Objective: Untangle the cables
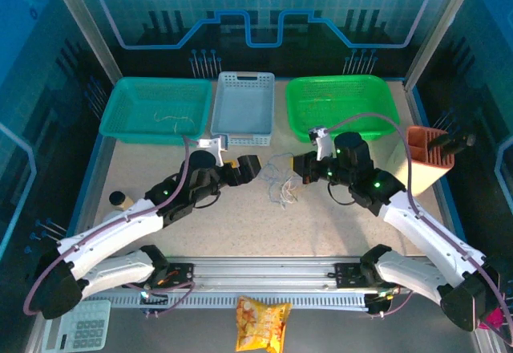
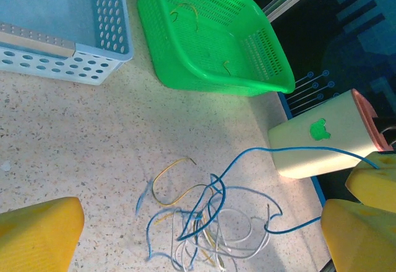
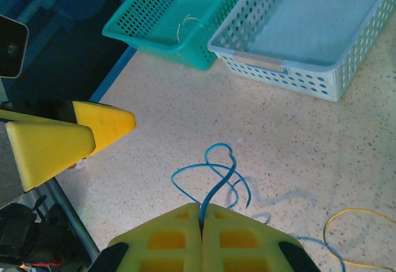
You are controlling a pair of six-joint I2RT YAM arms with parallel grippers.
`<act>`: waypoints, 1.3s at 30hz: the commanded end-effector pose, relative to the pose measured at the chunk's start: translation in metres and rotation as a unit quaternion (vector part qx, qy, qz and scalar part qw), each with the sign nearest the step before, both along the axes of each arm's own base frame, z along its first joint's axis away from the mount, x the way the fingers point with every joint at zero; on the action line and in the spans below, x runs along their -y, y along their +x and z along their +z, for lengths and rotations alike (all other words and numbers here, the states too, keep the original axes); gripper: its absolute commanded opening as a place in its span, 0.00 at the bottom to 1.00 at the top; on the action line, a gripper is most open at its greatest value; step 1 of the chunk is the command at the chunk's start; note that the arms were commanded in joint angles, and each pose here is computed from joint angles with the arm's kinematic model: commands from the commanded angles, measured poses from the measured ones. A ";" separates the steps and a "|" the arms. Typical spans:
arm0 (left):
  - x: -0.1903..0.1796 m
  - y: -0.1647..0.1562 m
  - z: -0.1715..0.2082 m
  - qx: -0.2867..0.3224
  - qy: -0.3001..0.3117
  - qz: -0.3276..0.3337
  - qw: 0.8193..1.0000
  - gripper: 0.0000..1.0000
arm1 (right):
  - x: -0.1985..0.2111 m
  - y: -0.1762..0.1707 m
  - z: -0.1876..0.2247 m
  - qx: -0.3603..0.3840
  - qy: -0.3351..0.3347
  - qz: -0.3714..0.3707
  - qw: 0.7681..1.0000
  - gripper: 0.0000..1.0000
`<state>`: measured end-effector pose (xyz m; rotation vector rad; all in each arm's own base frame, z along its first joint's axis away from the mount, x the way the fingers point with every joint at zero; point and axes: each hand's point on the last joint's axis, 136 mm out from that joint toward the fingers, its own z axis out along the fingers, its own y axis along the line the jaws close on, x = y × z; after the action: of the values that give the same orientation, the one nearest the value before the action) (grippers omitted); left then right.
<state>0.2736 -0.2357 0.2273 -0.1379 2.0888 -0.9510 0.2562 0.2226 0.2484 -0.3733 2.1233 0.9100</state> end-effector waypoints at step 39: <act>0.045 0.011 -0.047 -0.023 -0.031 -0.082 0.996 0.69 | -0.019 -0.002 0.029 0.065 0.058 0.043 0.995 0.00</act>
<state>0.2833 -0.2738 0.1815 -0.0921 2.1522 -1.1147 0.2551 0.2374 0.2578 -0.4303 2.0026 0.9984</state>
